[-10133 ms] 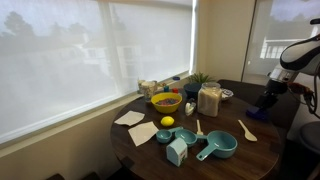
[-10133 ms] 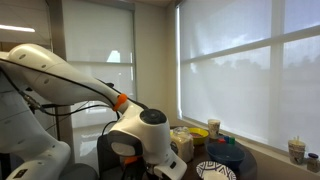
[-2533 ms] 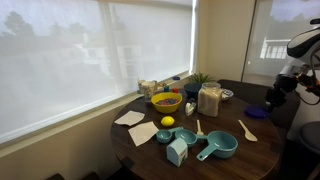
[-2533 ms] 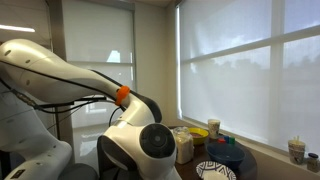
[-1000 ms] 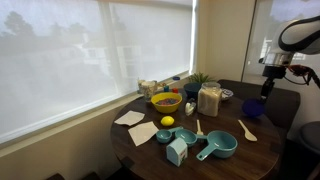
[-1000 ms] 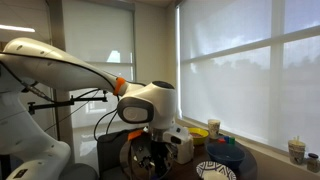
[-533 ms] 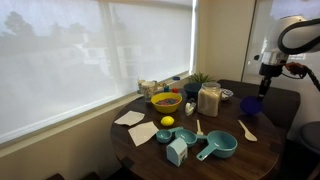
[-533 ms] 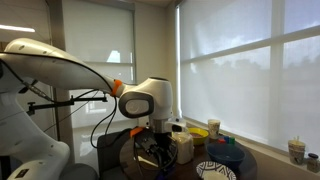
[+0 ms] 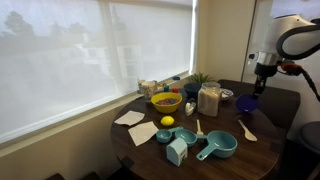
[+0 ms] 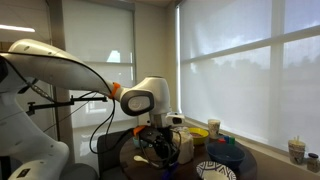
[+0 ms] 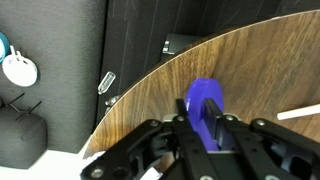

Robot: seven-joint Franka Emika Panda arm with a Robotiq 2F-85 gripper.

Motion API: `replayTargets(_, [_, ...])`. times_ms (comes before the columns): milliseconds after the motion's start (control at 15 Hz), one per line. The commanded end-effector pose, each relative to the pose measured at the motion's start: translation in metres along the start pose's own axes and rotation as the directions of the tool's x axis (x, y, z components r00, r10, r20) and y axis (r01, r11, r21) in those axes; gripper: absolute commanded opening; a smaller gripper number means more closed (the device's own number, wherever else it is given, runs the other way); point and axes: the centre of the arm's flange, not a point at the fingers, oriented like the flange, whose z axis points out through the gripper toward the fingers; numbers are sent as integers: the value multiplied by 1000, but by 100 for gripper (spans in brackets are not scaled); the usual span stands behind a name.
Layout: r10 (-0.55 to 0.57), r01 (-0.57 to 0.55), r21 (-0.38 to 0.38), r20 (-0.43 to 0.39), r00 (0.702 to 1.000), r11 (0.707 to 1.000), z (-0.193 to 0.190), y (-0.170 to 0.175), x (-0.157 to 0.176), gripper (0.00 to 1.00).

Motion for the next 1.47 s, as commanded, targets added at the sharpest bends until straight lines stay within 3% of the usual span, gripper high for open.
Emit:
replayTargets(0, [-46, 45, -37, -27, 999, 998, -1, -21, 1, 6])
replayTargets(400, [-108, 106, -32, -41, 993, 994, 3, -45, 13, 6])
replayTargets(800, [-190, 182, -133, -51, 980, 974, -6, -60, 19, 6])
replayTargets(1400, [-280, 275, -125, -23, 960, 953, 9, -96, 18, 6])
